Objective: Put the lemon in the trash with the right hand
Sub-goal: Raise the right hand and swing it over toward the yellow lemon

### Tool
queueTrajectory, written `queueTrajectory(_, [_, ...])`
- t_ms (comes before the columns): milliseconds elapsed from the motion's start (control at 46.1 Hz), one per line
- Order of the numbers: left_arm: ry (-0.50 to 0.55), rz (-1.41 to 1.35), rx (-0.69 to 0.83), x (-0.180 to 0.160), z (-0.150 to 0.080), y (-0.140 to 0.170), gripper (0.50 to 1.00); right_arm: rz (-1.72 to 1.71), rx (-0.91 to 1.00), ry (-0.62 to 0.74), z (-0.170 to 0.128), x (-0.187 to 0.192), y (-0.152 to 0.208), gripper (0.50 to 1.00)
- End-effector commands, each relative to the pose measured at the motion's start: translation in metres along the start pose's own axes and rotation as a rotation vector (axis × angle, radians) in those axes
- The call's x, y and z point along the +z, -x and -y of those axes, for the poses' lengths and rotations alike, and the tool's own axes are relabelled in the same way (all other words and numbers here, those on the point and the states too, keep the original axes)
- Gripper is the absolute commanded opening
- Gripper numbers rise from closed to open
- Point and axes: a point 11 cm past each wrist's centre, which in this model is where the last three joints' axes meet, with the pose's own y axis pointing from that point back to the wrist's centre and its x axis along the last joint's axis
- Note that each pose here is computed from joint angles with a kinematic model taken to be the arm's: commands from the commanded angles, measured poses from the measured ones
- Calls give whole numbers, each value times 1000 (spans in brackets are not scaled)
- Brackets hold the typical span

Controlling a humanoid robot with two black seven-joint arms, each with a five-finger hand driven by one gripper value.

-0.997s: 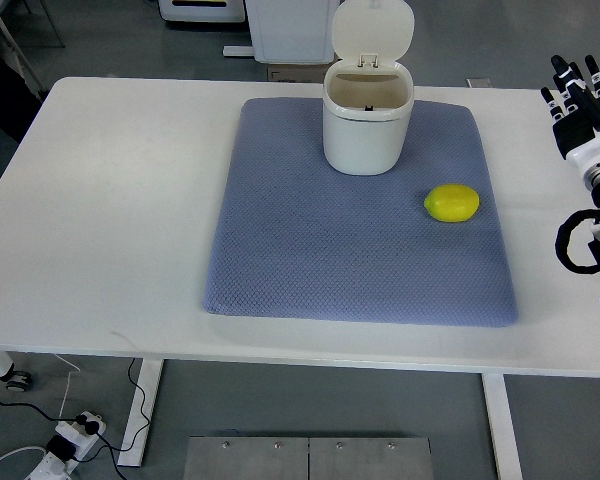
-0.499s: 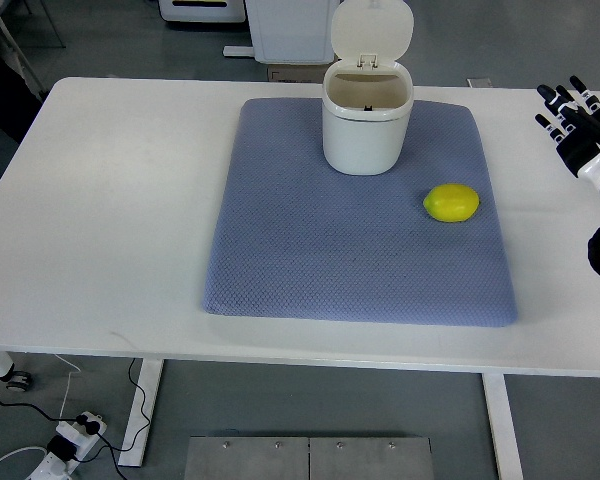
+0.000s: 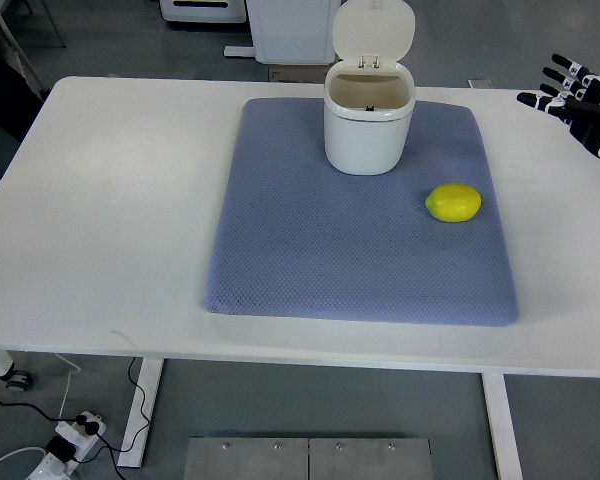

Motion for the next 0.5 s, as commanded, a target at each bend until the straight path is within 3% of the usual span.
queueTrajectory(0, [0,0,0,0,0,0,1000,-112,-34,31,1,-10,5,1000])
queueTrajectory(477, [0,0,0,0,0,0,1000,-560,-128,149,-1,-57,16,1000])
